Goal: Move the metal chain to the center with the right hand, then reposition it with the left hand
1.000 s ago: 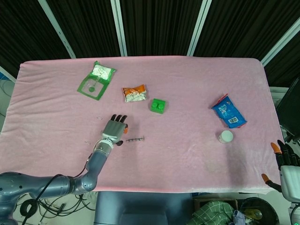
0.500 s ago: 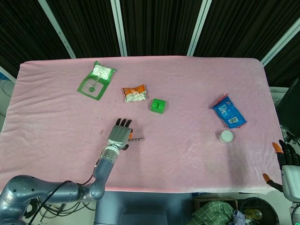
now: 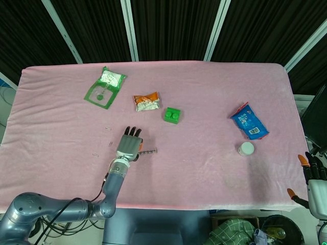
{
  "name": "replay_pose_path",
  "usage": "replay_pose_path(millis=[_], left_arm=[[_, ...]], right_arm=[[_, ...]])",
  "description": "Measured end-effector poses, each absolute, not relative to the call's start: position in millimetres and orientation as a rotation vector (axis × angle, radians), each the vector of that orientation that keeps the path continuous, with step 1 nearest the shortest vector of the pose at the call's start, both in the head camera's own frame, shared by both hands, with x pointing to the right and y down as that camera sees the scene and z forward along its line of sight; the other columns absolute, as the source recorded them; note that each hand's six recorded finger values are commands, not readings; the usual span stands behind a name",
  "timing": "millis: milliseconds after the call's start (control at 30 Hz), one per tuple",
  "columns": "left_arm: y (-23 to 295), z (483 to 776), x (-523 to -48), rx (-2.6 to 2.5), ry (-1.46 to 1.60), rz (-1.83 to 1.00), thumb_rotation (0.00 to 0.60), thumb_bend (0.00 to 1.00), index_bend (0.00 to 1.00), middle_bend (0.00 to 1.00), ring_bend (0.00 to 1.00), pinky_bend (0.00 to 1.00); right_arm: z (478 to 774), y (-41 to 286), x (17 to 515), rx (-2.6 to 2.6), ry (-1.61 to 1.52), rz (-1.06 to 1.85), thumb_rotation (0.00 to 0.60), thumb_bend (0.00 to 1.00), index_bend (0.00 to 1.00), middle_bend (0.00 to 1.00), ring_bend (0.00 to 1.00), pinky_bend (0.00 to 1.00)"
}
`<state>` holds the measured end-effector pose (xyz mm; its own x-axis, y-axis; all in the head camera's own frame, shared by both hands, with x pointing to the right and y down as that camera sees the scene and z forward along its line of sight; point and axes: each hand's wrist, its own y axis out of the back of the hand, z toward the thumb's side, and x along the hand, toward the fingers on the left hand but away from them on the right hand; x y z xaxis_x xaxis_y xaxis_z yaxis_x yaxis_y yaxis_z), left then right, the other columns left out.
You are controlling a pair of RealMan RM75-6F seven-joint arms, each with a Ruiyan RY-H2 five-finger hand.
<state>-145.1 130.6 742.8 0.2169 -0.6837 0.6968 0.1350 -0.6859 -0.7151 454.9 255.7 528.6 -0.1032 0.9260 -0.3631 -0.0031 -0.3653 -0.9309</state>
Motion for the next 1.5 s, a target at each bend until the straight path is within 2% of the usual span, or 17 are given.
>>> replay_pose_path(millis=[600, 867, 1500], left_arm=[[128.3, 749.1, -142.7, -1.816, 0.528, -1.545, 0.6, 0.31, 0.58, 0.11, 0.0, 0.0], [129.3, 748.8, -139.0, -1.805, 0.52, -1.528, 0.6, 0.31, 0.55, 0.11, 0.0, 0.0], [129.3, 752.5, -140.7, -1.769, 0.5, -1.543, 0.6, 0.34, 0.58, 0.12, 0.0, 0.0]], right_arm=[[529.2, 255.1, 455.3, -1.41, -1.066, 1.575, 0.6, 0.11, 0.01, 0.0, 0.0, 0.18], [529.4, 255.1, 454.9, -1.41, -1.067, 1.578, 0.6, 0.11, 0.01, 0.0, 0.0, 0.18], [530.4, 255.0, 453.9, -1.412, -1.063, 1.579, 0.6, 0.11, 0.01, 0.0, 0.0, 0.18]])
